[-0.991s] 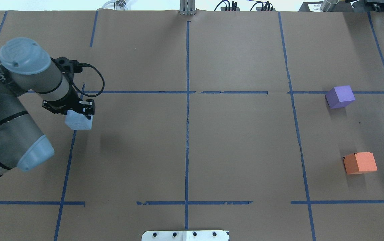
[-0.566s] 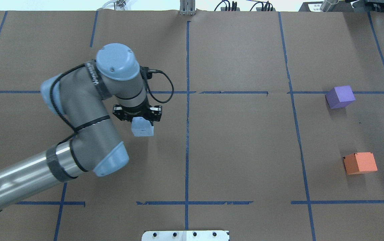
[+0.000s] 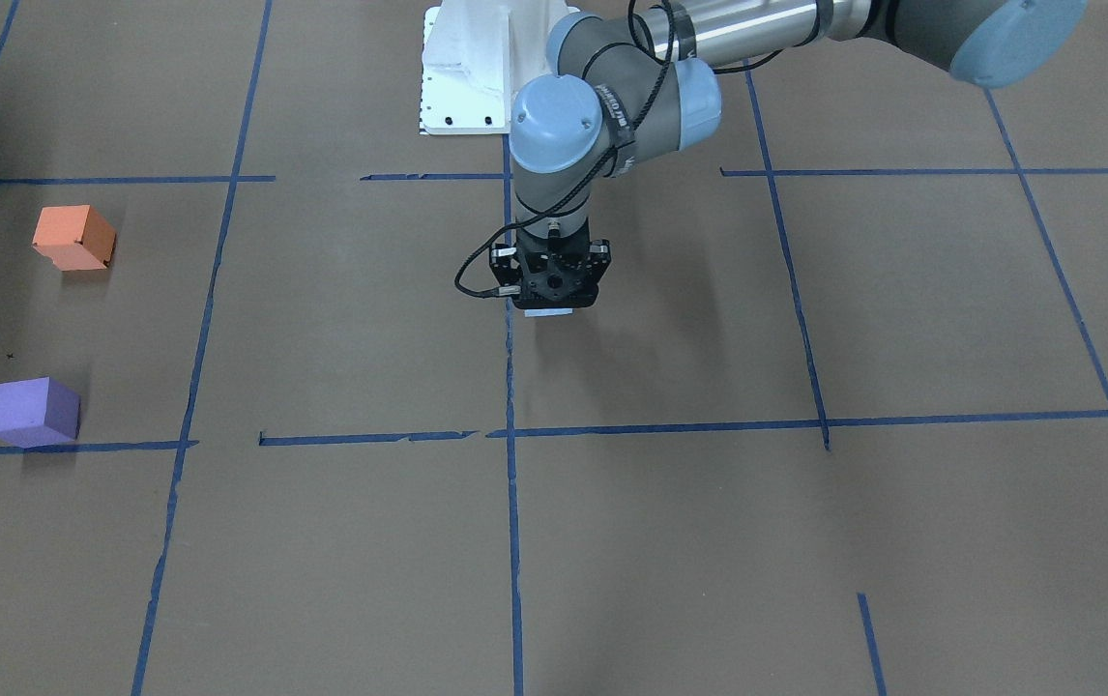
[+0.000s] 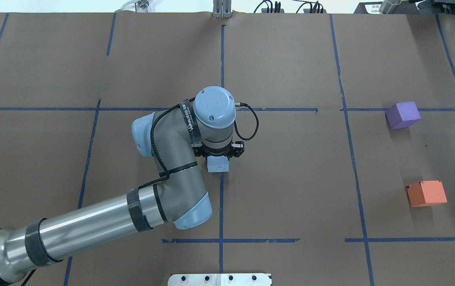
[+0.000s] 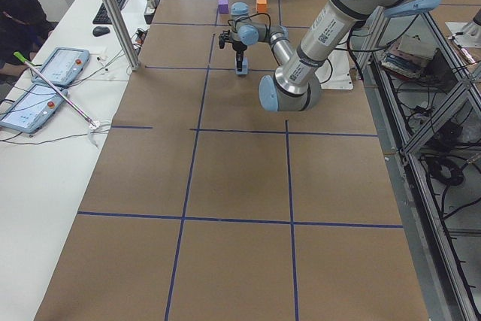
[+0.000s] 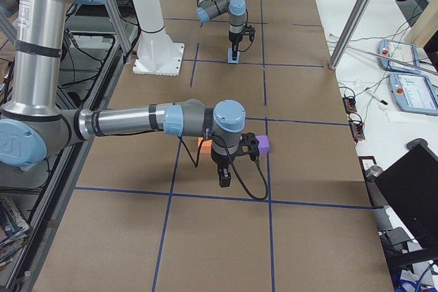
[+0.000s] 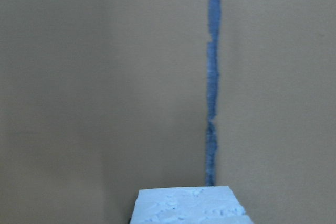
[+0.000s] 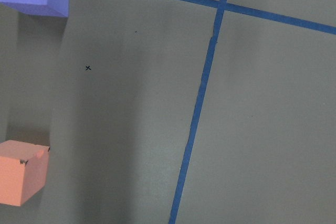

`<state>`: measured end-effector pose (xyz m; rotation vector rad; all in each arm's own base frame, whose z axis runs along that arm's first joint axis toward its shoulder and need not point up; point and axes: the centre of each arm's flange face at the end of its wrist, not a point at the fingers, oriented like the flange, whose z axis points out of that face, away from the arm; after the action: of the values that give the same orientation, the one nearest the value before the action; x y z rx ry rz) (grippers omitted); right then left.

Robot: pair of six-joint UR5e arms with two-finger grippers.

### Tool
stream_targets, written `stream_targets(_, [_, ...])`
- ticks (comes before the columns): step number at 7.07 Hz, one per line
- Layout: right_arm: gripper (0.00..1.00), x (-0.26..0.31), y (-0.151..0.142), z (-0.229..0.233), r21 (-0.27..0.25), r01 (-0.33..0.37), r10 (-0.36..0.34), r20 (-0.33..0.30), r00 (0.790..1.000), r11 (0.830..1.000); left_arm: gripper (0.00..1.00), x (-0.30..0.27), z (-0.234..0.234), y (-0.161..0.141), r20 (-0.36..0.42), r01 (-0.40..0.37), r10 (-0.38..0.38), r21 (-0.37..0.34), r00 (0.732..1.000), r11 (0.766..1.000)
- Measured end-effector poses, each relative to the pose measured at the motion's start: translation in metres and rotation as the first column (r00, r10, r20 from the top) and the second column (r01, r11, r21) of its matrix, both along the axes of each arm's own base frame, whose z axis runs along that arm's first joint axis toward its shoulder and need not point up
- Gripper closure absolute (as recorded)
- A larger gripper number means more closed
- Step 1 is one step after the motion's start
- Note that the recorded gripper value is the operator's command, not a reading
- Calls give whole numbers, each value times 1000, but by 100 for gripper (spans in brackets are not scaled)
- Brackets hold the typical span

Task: Place blue block between orange and purple blocks
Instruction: 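Lower the cube at the table center, open the left gripper, withdraw the left arm, then reach the right gripper to the light blue cube at center and grasp it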

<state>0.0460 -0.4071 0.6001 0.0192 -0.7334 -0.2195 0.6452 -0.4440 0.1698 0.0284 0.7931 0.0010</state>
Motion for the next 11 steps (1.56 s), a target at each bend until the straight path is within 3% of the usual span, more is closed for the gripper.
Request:
stream_targets(3, [0,0,0,-1,0,-3,3,0,1000,1000,0,-5,-9,-7,-10,8,-8,7,1000,1000])
stream_targets(6, [0,0,-2,-6,13,-4,4,2,1000,1000,0,-126,-9,-51,-10,-28,28,9,1000,1000])
stream_targets(8, [0,-3,-11,-18,34,-28,27,17,999,999,0,-246,56,-76,36,-102,99,79,994,992])
stream_targets(11, [0,-48,-49,-69,41,-71,68,79,995,997,0,-468,219,-104,114,-217,200,162,973,963])
